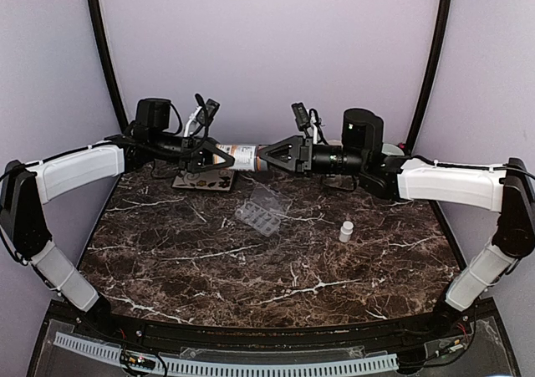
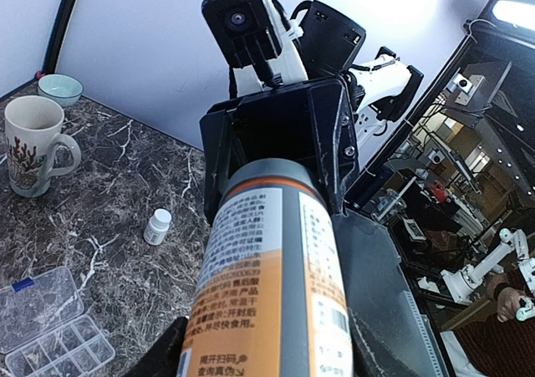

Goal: Sort the pills into containers
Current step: Unscrew the lid of the pill bottle.

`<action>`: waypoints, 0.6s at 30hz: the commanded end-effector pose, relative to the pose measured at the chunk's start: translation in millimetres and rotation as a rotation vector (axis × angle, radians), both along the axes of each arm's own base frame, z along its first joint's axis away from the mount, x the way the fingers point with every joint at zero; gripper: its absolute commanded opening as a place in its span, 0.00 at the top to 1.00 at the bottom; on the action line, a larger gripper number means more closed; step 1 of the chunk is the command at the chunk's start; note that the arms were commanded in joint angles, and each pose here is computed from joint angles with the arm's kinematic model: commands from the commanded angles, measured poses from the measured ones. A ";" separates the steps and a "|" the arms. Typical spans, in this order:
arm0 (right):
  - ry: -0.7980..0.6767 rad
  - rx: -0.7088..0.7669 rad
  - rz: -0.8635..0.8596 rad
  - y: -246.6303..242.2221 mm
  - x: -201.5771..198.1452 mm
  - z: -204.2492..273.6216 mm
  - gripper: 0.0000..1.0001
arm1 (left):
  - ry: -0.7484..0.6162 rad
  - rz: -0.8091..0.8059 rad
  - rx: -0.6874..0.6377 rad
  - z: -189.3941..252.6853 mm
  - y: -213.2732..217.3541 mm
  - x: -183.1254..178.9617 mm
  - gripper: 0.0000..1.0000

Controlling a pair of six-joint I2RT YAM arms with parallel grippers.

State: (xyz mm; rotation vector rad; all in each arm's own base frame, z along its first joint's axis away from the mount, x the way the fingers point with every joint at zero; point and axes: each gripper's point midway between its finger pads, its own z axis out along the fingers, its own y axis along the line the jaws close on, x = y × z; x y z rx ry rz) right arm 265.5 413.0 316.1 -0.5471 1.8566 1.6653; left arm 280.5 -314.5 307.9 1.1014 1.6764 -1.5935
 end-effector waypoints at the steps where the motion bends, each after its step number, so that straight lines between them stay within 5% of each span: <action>1: -0.293 -0.057 0.039 -4.8 -8.7 10.5 0.77 | -0.022 -0.060 -0.053 24.0 1.7 -14.0 1.00; 8: -0.600 -0.220 0.013 -14.8 -4.5 -6.7 0.75 | 0.032 -0.136 -0.080 34.1 1.9 -22.1 1.00; 18: -0.755 -0.340 -0.066 -18.4 0.3 -10.1 0.72 | 0.070 -0.192 -0.101 39.2 2.7 -27.4 1.00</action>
